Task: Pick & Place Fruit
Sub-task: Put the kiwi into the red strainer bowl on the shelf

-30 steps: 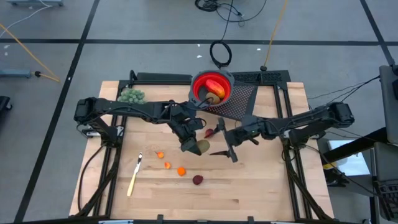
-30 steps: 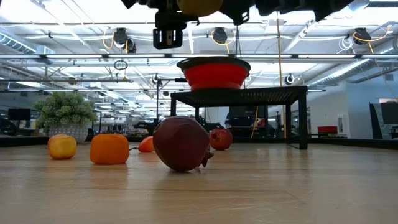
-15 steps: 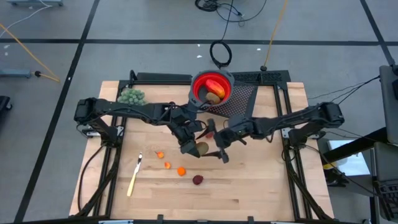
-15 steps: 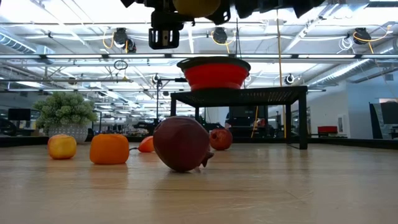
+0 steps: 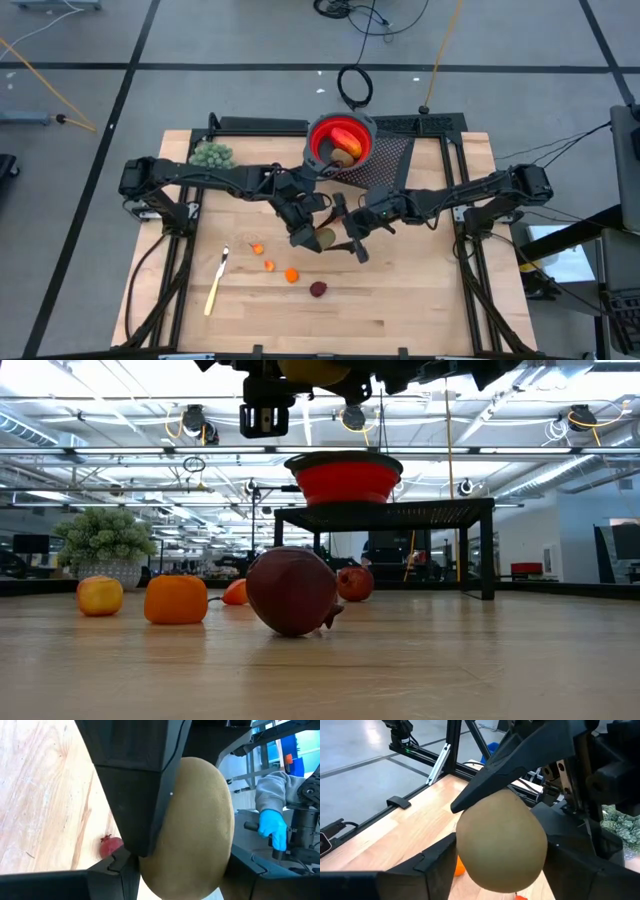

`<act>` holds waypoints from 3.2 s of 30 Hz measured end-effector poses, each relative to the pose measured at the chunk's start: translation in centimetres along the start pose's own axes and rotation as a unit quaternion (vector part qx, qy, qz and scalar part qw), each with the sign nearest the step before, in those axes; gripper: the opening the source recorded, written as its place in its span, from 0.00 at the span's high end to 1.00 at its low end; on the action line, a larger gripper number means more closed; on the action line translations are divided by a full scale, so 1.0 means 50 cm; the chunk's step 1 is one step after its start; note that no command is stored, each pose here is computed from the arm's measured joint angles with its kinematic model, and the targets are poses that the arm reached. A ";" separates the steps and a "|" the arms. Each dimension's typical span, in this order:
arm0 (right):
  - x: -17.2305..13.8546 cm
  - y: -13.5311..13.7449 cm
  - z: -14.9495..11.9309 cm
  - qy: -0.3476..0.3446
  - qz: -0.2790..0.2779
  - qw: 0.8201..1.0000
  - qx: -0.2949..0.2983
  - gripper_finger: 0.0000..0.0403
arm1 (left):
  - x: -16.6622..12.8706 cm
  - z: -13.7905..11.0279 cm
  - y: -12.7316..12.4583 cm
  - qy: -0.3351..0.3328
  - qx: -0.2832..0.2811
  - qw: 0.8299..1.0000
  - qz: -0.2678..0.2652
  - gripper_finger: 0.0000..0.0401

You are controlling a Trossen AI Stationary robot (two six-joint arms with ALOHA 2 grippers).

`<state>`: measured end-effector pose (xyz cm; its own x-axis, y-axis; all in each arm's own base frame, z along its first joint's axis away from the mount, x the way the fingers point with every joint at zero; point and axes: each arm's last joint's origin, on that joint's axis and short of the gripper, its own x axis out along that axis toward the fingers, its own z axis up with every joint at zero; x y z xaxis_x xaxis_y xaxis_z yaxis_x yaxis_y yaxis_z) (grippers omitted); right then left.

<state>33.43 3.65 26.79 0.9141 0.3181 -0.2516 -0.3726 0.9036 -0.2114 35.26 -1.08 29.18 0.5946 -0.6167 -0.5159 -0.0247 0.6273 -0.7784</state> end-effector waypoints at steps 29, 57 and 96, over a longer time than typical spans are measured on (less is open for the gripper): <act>-0.002 0.012 0.003 0.007 0.006 1.000 -0.001 0.45 | -0.001 0.003 0.003 -0.018 0.026 0.999 0.024 0.39; -0.030 0.013 -0.006 0.088 -0.036 0.995 0.015 0.45 | -0.069 0.038 0.071 -0.029 0.024 0.999 0.022 0.12; -0.296 0.007 0.113 -0.043 -0.144 0.858 0.490 0.45 | -0.022 0.033 0.035 -0.200 0.112 0.918 0.324 0.12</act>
<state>20.67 0.88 35.78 0.9699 0.0224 -0.2424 0.1464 0.7419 0.6543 35.90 1.47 28.97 0.7620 0.1155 -0.6371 -0.3372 0.9108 -0.2383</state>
